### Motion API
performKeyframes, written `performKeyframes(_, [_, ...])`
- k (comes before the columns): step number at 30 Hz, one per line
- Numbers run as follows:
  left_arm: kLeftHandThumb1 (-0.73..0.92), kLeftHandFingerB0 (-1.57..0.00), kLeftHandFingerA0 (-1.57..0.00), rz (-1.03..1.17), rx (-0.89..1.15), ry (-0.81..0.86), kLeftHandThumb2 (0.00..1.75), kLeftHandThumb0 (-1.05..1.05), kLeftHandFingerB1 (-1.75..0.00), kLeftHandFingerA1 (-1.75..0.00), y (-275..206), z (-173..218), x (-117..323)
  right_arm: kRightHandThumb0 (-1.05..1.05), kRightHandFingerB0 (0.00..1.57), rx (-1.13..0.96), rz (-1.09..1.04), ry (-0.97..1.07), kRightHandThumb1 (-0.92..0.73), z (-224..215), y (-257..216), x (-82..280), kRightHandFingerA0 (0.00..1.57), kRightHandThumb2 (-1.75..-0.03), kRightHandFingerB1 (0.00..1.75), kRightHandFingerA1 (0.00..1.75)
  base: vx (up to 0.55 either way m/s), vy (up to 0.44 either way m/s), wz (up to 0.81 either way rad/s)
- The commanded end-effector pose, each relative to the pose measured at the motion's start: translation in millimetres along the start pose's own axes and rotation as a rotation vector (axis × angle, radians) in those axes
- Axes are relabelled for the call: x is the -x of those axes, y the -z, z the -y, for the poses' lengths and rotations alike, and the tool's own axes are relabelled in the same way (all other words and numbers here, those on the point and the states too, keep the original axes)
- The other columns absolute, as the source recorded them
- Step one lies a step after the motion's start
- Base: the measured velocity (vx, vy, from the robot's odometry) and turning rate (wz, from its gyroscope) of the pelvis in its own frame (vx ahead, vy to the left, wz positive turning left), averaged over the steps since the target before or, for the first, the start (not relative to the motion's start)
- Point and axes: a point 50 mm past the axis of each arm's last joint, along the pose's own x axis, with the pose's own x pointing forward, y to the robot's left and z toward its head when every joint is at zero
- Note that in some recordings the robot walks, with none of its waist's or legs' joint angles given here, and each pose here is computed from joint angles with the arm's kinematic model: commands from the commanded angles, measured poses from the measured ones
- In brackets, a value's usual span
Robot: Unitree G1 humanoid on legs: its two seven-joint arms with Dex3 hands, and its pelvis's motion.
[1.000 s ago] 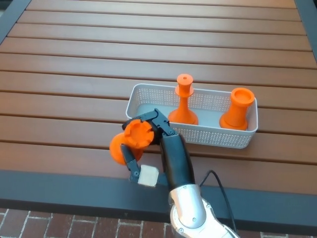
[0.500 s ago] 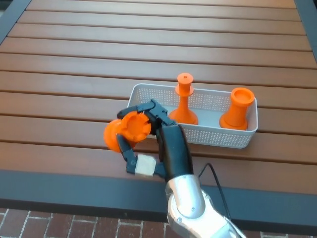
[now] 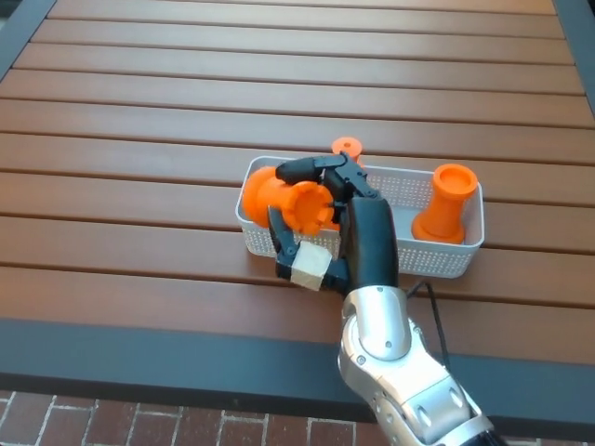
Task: Using the right hand to place 3 different shape and weight chess pieces into a small container
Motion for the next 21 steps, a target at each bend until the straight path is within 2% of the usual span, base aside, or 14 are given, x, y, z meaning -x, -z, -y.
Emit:
performKeyframes(1, [0.19, -1.16, -1.3, -0.031, -0.019, 0.03, 1.67, -0.11, -1.4, -1.55, 7.3, 2.7, 7.3, -0.05, 0.75, -0.091, 0.167, -0.102, -0.53, -53.7, -61.9, -11.0, 0.88, -1.25, 1.64, 1.75, 0.0, 0.0, 0.0])
performKeyframes(7, [0.22, -1.16, -1.31, -0.021, -0.025, 0.029, 1.71, -0.12, -1.4, -1.52, 7.3, 4.4, 7.5, -0.07, 0.75, -0.016, 0.223, -0.121, -0.5, -43.1, -64.6, -19.3, 0.86, -1.28, 1.63, 1.75, 0.0, 0.0, 0.0])
performKeyframes(10, [0.19, -1.17, -1.3, -0.046, -0.005, 0.023, 1.69, -0.09, -1.39, -1.53, 9.7, 0.6, 9.7, -0.1, 0.76, 0.026, 0.213, -0.101, -0.52, -36.6, -63.8, -25.5, 0.87, -1.24, 1.62, 1.75, 0.0, 0.0, 0.0])
performKeyframes(11, [0.21, -1.17, -1.31, -0.036, -0.033, 0.022, 1.6, -0.14, -1.38, -1.51, 8.9, 0.0, 9.9, -0.11, 0.75, 0.01, 0.203, -0.092, -0.54, -34.8, -67.0, -29.1, 0.86, -1.18, 1.63, 1.75, 0.0, 0.0, 0.0])
performKeyframes(16, [0.18, -1.17, -1.3, -0.031, -0.037, 0.015, 1.64, -0.14, -1.4, -1.53, 9.0, 1.2, 9.3, -0.12, 0.74, -0.012, 0.213, -0.106, -0.56, -35.6, -72.4, -32.3, 0.87, -1.15, 1.61, 1.75, 0.0, 0.0, 0.0])
performKeyframes(17, [0.21, -1.16, -1.29, -0.026, -0.045, 0.023, 1.71, -0.1, -1.41, -1.54, 8.3, 1.7, 9.4, -0.05, 0.74, 0.03, 0.238, -0.112, -0.55, -37.0, -73.9, -33.4, 0.83, -1.19, 1.58, 1.74, 0.0, 0.0, 0.0])
performKeyframes(19, [0.21, -1.16, -1.28, -0.013, -0.062, 0.032, 1.71, -0.1, -1.41, -1.53, 6.6, 3.2, 8.8, -0.03, 0.73, 0.107, 0.284, -0.128, -0.54, -39.1, -76.7, -36.1, 0.83, -1.21, 1.57, 1.74, 0.0, 0.0, 0.0])
performKeyframes(20, [0.16, -1.19, -1.32, -0.015, -0.058, 0.032, 1.68, -0.09, -1.39, -1.5, 6.3, 3.3, 7.9, -0.09, 0.91, 0.13, 0.285, -0.136, -0.53, -38.7, -76.5, -37.0, 1.14, -1.19, 1.34, 1.51, 0.0, 0.0, 0.0])
performKeyframes(21, [0.16, -1.19, -1.32, -0.019, -0.051, 0.033, 1.68, -0.09, -1.39, -1.5, 6.2, 3.3, 7.1, -0.09, 0.91, 0.156, 0.284, -0.145, -0.53, -38.3, -76.1, -38.1, 1.14, -1.19, 1.34, 1.51, 0.0, 0.0, 0.0])
